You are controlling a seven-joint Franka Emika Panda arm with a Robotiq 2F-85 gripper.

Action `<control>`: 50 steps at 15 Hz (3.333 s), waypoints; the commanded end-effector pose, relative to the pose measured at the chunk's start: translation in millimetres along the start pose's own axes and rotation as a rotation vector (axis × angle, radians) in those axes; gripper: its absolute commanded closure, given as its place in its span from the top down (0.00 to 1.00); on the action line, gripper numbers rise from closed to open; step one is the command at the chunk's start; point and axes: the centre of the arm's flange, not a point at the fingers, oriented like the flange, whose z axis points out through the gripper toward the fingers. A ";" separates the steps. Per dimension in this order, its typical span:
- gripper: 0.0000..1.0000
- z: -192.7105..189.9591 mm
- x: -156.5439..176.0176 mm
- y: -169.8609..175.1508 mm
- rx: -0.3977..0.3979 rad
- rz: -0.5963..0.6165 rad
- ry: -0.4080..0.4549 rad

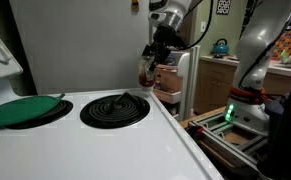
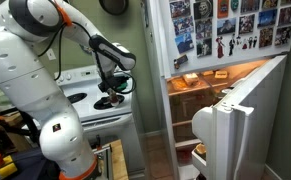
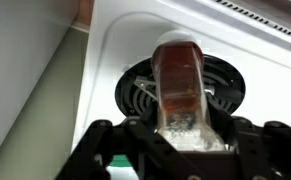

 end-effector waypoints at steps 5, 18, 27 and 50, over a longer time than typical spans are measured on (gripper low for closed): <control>0.27 24.8 -4.0 5.9 -0.048 0.020 -0.019; 1.00 11.8 -2.3 12.3 -0.064 0.067 -0.015; 1.00 -86.9 4.5 16.0 -0.019 0.159 -0.010; 1.00 -155.1 6.7 14.2 0.014 0.292 0.019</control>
